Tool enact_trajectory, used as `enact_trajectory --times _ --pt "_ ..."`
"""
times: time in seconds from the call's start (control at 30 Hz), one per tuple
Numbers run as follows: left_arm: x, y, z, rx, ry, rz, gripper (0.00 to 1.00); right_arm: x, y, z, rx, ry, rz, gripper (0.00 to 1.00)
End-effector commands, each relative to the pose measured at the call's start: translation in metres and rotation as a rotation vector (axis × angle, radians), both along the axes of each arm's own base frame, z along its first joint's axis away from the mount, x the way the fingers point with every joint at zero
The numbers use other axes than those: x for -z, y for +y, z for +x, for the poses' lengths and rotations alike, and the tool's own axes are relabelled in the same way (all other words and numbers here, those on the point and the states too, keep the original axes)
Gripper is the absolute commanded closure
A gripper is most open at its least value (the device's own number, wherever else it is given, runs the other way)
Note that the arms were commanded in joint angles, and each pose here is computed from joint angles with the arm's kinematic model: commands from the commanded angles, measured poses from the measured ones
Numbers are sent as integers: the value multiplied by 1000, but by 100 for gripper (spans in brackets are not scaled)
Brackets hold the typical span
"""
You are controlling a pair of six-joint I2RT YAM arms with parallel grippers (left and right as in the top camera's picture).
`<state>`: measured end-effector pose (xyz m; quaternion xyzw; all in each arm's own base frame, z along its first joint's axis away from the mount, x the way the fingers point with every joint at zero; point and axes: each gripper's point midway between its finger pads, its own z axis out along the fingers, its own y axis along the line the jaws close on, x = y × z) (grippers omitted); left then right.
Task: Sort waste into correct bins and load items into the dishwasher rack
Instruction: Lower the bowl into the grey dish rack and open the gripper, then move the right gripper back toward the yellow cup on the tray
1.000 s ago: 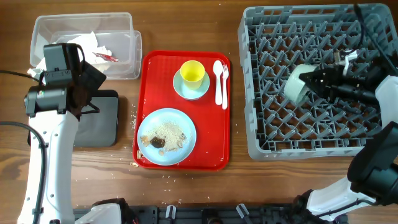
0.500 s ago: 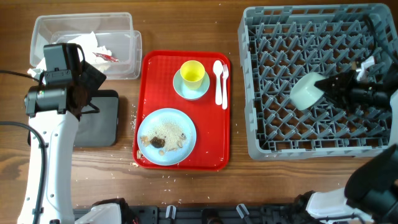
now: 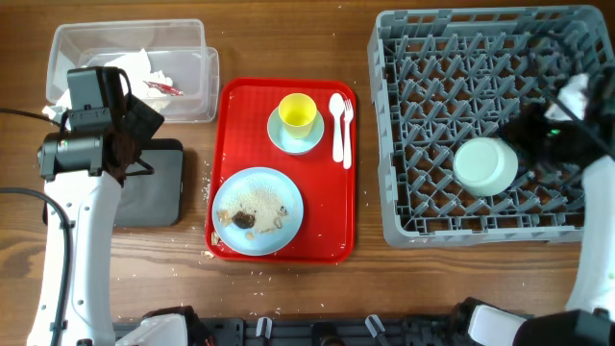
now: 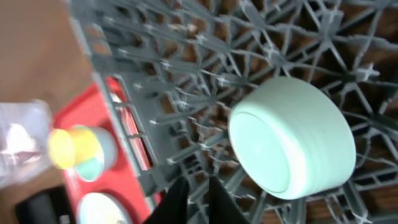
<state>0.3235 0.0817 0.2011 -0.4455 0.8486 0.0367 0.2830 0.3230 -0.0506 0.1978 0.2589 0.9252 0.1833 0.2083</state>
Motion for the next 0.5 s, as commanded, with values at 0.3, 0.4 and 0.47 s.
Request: enact_trajectory --times 0.3,0.4,0.47 --pt "-3 5 -2 -11 -3 23 0 101 -43 -25 187 482 -223 96" --pt "-3 5 -2 -11 -3 23 0 100 -50 -26 222 487 -257 96" --pt "-3 5 -2 -11 -3 23 0 96 -48 -25 236 487 -239 96"
